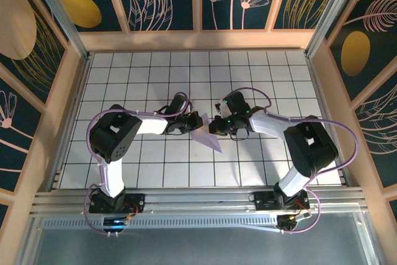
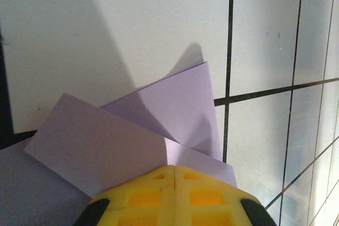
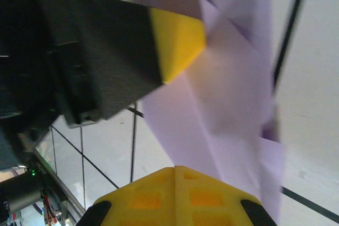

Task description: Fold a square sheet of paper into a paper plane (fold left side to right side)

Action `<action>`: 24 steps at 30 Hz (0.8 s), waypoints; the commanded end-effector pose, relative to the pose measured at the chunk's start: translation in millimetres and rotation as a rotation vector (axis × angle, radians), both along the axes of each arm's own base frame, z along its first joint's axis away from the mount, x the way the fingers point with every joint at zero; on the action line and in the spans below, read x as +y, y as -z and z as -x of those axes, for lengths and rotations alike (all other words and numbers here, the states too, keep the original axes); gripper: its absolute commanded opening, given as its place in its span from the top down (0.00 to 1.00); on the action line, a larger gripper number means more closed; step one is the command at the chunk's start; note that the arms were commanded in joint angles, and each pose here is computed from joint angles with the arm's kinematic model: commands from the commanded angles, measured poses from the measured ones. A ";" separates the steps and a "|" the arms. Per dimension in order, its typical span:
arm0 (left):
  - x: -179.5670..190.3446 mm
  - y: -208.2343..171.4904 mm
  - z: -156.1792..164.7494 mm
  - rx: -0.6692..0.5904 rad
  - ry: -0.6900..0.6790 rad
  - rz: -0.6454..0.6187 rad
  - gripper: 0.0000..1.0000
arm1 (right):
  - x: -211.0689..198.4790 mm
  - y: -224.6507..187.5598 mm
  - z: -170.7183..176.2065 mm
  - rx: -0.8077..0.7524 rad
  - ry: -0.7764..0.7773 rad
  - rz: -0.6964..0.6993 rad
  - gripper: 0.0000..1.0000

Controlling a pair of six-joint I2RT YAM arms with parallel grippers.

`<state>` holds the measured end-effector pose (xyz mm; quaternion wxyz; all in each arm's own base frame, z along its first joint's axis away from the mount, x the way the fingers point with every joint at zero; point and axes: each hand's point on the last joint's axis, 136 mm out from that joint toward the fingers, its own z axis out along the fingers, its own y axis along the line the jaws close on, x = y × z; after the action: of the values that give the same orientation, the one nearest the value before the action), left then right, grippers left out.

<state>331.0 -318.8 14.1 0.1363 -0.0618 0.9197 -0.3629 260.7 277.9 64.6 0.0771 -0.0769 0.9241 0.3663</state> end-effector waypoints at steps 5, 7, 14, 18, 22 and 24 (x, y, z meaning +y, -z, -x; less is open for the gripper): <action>15.2 29.9 9.7 0.080 -0.029 -0.094 1.00 | 17.8 16.5 -1.9 0.027 0.009 0.006 1.00; 15.4 30.1 9.1 0.080 -0.030 -0.094 1.00 | 17.5 22.4 -1.9 0.036 0.013 0.011 1.00; 15.5 30.3 9.0 0.081 -0.029 -0.097 1.00 | 17.7 36.9 -8.5 0.040 0.025 0.040 1.00; 15.9 31.1 9.1 0.082 -0.028 -0.103 1.00 | 14.7 47.1 -7.5 0.055 0.022 0.073 1.00; 18.2 32.9 8.8 0.085 -0.032 -0.116 1.00 | 3.7 60.0 -0.1 0.083 0.027 0.131 1.00; 19.8 34.7 9.6 0.088 -0.032 -0.129 1.00 | -2.3 65.1 6.1 0.103 0.025 0.158 1.00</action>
<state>331.6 -318.9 13.7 0.1321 -0.0634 0.9221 -0.3581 260.1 289.1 16.2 0.0399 -0.0567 0.9387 0.3377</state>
